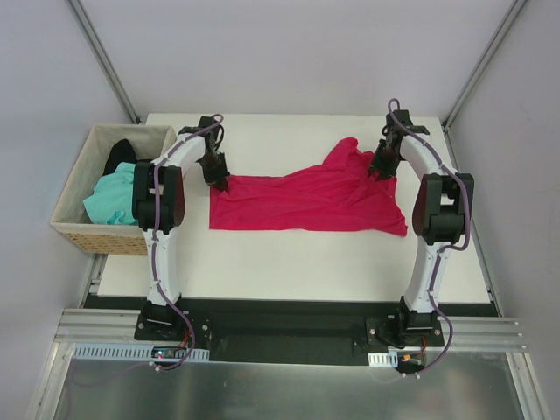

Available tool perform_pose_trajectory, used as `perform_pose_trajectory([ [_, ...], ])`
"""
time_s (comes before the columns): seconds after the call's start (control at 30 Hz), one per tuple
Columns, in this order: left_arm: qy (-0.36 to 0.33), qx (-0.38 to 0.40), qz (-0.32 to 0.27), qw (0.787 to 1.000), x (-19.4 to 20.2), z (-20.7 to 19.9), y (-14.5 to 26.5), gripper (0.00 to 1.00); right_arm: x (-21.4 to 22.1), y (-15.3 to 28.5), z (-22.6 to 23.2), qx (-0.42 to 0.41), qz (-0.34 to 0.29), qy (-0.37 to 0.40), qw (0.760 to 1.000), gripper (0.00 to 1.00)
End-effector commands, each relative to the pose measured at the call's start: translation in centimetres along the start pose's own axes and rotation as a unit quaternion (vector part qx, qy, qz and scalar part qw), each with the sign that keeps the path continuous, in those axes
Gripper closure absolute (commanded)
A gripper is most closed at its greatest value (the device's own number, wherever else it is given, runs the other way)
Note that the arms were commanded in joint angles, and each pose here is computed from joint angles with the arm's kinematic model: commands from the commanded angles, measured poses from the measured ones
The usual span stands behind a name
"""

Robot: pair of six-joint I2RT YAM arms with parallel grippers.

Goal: Fold and stack the t-shirts
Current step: Fold the flattened tshirt in 1/3 of the way

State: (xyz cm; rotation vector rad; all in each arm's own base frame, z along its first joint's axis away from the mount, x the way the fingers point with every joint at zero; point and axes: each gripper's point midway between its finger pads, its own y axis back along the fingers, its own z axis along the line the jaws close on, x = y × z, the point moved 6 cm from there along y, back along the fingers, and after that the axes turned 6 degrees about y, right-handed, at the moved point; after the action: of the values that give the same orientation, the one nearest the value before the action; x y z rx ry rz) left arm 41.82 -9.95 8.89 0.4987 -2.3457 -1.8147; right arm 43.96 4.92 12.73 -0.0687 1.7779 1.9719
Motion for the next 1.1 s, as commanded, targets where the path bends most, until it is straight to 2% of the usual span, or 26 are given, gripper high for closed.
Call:
perform_pose_trajectory([
  [0.0,-0.002,0.008,-0.017,1.0,0.4,-0.7,2.5,1.0,-0.3,0.1,1.1,-0.013,0.001,0.011,1.0,0.68],
  [1.07,-0.004,-0.005,-0.019,1.0,1.1,-0.1,3.0,1.0,2.1,-1.0,2.8,-0.024,0.026,0.019,0.999,0.7],
])
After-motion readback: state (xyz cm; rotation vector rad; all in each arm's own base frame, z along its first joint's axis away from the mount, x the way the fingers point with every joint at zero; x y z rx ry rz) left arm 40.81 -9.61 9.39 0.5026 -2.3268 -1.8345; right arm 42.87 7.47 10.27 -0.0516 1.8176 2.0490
